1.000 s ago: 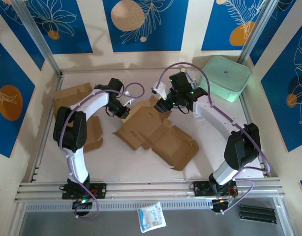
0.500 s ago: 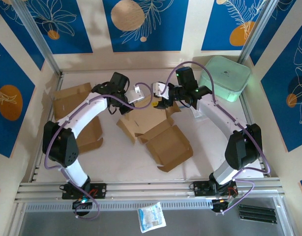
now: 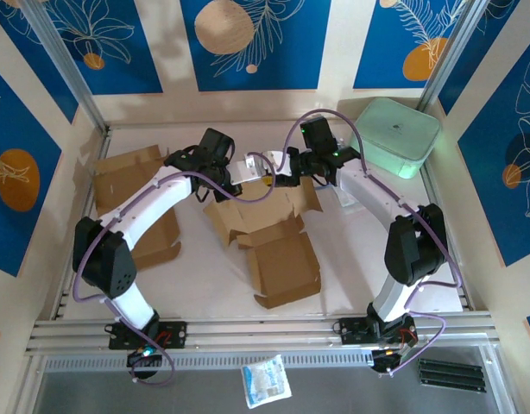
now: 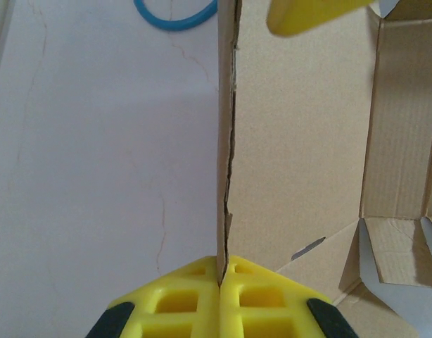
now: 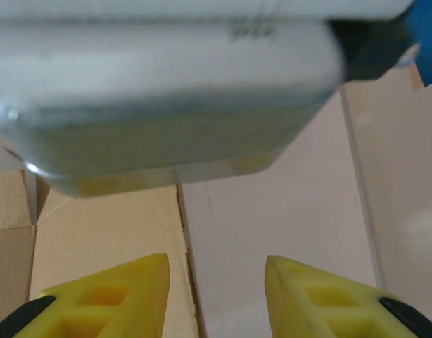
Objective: Fold the paper box
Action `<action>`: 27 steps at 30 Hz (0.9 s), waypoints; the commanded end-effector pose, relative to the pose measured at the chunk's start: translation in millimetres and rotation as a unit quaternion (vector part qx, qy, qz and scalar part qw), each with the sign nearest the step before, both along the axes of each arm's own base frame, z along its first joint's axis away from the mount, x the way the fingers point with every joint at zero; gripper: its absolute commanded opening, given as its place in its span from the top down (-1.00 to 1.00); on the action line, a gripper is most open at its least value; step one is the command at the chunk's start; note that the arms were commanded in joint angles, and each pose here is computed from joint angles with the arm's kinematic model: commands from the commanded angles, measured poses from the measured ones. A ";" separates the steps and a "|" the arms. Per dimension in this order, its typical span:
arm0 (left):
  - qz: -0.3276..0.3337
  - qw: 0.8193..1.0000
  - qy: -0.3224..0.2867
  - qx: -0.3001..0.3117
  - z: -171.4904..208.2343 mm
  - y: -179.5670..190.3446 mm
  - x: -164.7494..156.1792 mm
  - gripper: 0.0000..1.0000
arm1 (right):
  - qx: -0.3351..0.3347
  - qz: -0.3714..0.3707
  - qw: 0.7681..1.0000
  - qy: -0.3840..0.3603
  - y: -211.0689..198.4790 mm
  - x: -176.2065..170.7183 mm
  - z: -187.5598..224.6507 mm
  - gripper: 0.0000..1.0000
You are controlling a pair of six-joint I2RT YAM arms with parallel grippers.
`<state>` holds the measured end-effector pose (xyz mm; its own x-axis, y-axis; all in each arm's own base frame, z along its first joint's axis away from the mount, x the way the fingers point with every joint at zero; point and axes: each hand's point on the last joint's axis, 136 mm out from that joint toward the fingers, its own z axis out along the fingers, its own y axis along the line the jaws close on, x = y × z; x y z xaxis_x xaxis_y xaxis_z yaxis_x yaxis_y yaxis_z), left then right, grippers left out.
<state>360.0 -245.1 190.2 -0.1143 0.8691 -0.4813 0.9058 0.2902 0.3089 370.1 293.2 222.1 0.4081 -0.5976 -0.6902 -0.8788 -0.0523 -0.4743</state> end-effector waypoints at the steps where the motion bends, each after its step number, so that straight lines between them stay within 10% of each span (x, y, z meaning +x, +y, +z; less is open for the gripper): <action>1: -0.011 0.999 -0.036 -0.012 21.9 -4.5 2.1 1.00 | -0.006 0.013 1.000 0.024 -0.8 -6.1 -16.9 0.22; 17: -0.009 0.997 -0.068 -0.027 35.8 -13.7 7.6 1.00 | -0.024 -0.014 0.998 -0.056 -2.1 12.7 -20.3 0.71; 27: 0.209 0.949 -0.082 -0.221 104.7 9.9 12.6 0.28 | 0.006 -0.070 0.975 -0.211 2.5 20.3 9.2 0.81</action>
